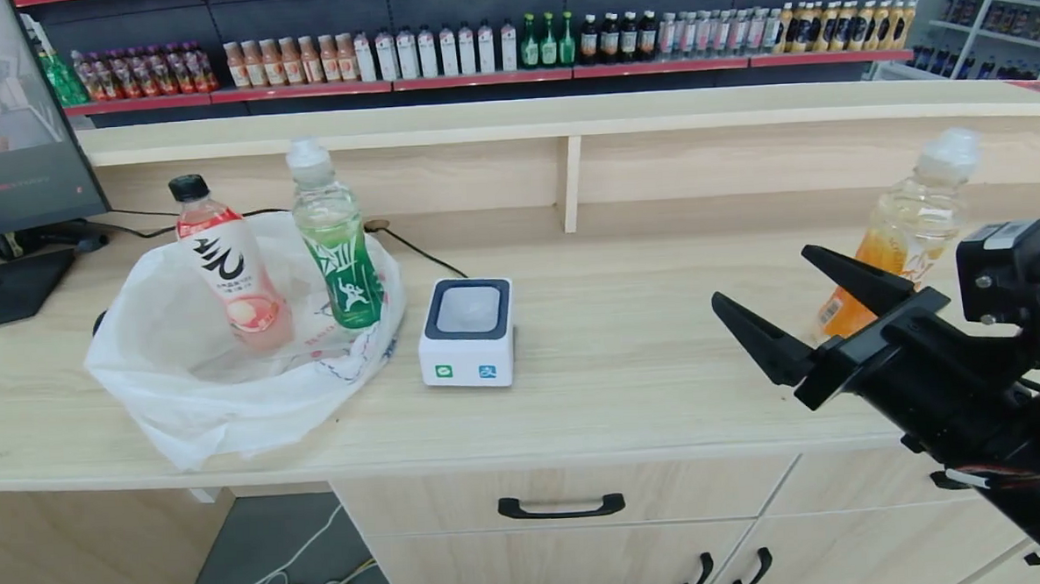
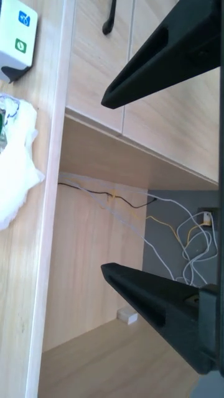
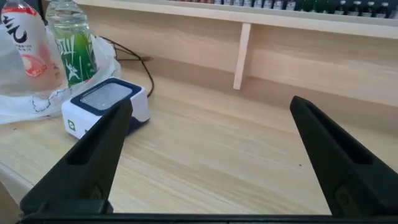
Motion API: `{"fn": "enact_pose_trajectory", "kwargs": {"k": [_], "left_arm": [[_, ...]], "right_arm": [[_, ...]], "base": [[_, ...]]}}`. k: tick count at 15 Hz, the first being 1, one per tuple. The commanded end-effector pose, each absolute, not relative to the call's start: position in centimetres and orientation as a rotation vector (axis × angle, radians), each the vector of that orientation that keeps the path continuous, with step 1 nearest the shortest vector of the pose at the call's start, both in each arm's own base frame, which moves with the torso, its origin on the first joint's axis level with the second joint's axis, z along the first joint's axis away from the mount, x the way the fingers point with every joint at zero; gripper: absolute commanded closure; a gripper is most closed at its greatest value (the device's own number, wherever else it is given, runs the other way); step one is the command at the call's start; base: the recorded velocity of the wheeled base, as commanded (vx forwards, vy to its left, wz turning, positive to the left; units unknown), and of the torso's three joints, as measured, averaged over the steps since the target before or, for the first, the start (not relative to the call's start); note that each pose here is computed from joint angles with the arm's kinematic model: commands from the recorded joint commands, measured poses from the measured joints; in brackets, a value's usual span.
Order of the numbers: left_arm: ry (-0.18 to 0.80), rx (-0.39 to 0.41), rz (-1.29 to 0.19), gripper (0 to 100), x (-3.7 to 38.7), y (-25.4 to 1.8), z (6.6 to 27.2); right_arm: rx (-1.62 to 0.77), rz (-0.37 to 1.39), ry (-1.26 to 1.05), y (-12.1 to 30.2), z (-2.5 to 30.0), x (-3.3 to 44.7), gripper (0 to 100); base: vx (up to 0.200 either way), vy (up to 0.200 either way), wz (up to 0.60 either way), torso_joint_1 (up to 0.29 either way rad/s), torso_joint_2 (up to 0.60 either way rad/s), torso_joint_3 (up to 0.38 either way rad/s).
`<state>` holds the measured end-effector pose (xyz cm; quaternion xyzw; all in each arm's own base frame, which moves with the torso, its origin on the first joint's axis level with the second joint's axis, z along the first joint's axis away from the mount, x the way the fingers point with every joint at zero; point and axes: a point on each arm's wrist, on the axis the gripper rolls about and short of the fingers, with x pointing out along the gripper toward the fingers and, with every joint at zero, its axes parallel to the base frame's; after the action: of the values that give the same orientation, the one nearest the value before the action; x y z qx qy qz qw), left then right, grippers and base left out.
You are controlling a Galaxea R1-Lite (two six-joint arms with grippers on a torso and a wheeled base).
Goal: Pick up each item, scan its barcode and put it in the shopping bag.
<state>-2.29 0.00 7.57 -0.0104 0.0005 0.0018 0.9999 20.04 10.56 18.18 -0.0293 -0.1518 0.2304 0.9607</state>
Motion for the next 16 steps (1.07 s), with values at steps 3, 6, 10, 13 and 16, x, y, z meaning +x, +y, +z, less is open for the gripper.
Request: {"fn": "enact_pose_trajectory", "kwargs": {"k": [3,6,10,13,16], "left_arm": [[0.001,-0.021,0.005,0,-2.3,0.0,7.6],[0.000,-0.021,0.005,0,-2.3,0.0,7.6],[0.000,-0.018,0.005,0,-2.3,0.0,7.6],[0.000,-0.018,0.005,0,-2.3,0.0,7.6],[0.000,-0.018,0.005,0,-2.3,0.0,7.6]], "right_arm": [[-0.069,0.487,-0.280,10.7,17.5,19.4,0],[-0.072,0.503,-0.260,10.0,17.0,17.6,0],[-0.080,0.501,-0.234,9.9,16.5,17.6,0],[-0.093,0.440,-0.204,9.4,15.9,19.3,0],[-0.100,0.366,-0.163,8.0,15.1,20.5,0]], "base": [[0.000,-0.200,0.00,0.002,0.00,0.002],[0.000,-0.200,0.00,0.005,0.00,0.001],[0.000,-0.150,0.00,0.002,0.00,0.001],[0.000,0.000,0.00,0.000,0.00,0.000],[0.000,0.000,0.00,0.000,0.00,0.000]]}}
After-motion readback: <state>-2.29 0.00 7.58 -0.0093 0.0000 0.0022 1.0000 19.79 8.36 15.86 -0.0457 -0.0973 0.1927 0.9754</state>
